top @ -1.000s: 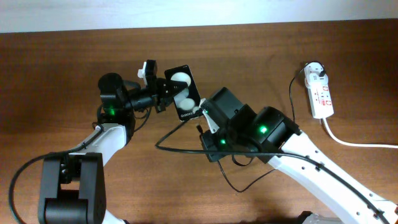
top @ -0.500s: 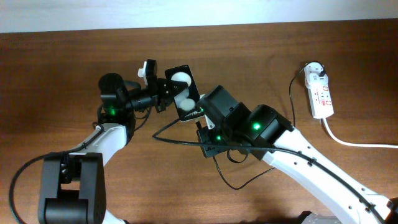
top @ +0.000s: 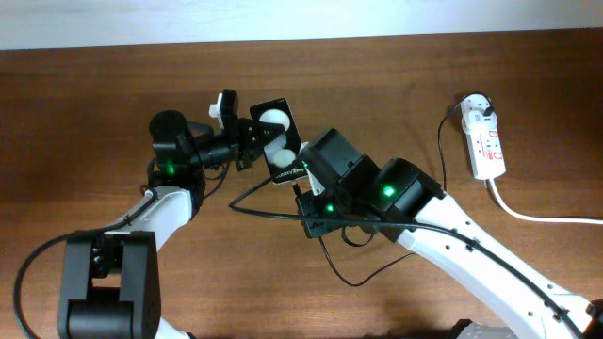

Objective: Plug charger to phone and switch on socket
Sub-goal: 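Bring the USB-C plug with the right gripper to the phone's bottom port, then push the plug into the phone port with the right gripper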

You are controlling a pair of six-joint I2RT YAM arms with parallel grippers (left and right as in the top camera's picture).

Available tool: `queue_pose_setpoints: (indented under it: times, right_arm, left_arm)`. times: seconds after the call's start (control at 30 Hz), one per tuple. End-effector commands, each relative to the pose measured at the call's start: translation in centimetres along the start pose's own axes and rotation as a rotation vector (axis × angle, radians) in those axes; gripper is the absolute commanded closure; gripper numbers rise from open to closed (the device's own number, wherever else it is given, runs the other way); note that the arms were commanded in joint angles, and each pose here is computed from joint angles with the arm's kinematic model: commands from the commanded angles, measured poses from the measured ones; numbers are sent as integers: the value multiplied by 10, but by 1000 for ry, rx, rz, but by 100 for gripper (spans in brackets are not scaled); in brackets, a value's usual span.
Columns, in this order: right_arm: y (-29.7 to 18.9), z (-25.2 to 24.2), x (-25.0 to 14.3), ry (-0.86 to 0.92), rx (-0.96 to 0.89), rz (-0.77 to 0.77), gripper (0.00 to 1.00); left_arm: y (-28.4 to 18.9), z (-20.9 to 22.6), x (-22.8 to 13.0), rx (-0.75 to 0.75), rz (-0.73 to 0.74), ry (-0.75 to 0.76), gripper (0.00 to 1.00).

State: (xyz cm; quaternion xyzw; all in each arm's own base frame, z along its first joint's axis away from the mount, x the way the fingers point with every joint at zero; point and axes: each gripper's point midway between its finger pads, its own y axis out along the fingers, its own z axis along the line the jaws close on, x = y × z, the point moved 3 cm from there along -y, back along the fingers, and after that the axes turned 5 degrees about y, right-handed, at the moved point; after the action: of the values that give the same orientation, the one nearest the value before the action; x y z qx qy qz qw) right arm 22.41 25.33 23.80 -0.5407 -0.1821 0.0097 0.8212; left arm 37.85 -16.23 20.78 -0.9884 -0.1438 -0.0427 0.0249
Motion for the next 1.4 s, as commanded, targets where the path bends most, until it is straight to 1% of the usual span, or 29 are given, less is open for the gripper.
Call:
queue_pose_setpoints:
  times: [0.0,0.2,0.53,0.7,0.83,0.93,1.0,1.27,1.33,1.37]
  right_arm:
    - [1,2,-2,5,8,7,96]
    - [1,2,-2,5,8,8,96]
    - [1,3,1,26,14,-4,96]
    - [1,5,7,21,19,-33,96]
    - [1,0,11,22,-16,-64,96]
    - [1,1,14,22,-11,-76,96]
    - [1,3,17,20,-4,-88,96]
    - [0,7,24,14,16,-122,96]
    - [0,6,22,15,12,-115,93]
    - [0,5,20,17,7,-107,90]
  left_arm:
    - [0,-12,0,-20,29,28,100]
    - [0,-12,-4,-23,56,-24,100]
    - [0,-12,-4,-23,56,-22,100]
    - [0,-13,-6,-27,73,23,100]
    - [-1,-14,-9,-32,92,31,100]
    - [-1,-26,-11,-66,105,128,100]
    - [-1,-29,-12,-77,117,158,100]
    - [4,-30,-25,-85,186,159,100]
    - [4,-30,-25,-85,185,159,100]
    - [4,-30,-24,-84,177,159,100]
